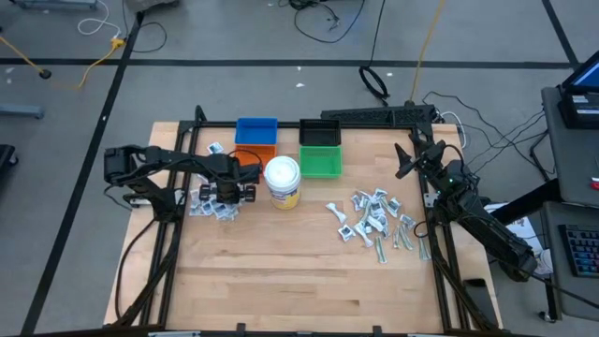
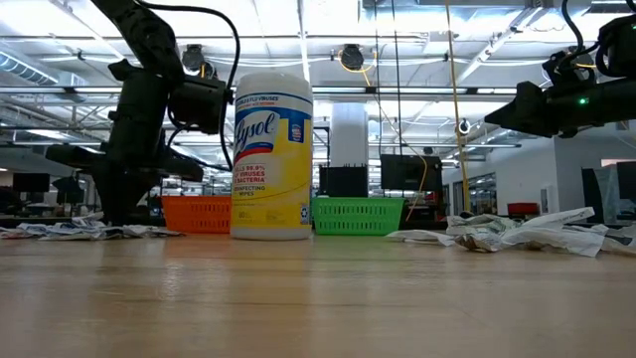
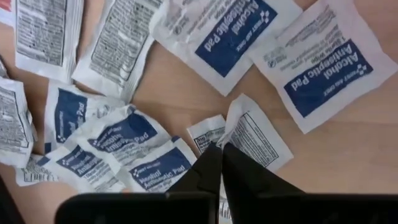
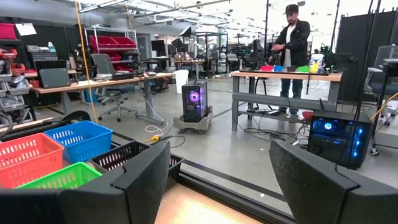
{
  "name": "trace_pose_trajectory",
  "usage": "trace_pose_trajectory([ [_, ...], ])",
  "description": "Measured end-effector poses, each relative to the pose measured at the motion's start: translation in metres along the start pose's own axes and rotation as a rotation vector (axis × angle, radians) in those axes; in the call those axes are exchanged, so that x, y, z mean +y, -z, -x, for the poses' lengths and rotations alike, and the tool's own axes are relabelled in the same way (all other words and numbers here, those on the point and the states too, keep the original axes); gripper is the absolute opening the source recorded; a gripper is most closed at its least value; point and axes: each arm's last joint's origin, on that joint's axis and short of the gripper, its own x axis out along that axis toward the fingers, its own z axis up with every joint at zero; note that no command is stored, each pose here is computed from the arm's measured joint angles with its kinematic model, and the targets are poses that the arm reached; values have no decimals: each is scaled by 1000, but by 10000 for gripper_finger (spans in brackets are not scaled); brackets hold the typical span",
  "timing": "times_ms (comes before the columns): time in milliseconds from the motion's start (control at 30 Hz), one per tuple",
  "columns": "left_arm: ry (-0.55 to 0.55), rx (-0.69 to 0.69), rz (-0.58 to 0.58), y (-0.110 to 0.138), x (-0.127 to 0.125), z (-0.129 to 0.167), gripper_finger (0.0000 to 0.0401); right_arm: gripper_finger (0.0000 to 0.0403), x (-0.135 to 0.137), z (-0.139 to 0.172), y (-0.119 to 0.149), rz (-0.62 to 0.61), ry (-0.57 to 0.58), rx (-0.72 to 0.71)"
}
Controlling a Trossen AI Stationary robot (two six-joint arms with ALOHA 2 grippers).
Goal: Pick & Place First Aid Supplies
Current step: Put the blue alcohol pad into the blue bin
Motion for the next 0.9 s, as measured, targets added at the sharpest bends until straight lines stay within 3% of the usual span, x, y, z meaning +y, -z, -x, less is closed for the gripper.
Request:
trace_pose_trajectory([
  [300,80,-15,25,1,19,27,6,272,0,0,0,0,0,0],
  [500,161,0,-28,2,31,43,4,271,0,0,0,0,0,0],
  [700,152,26,-197,1,38,62,3,272,0,0,0,0,0,2],
  [900,161,23,-472,-2,40,80,2,271,0,0,0,0,0,2],
])
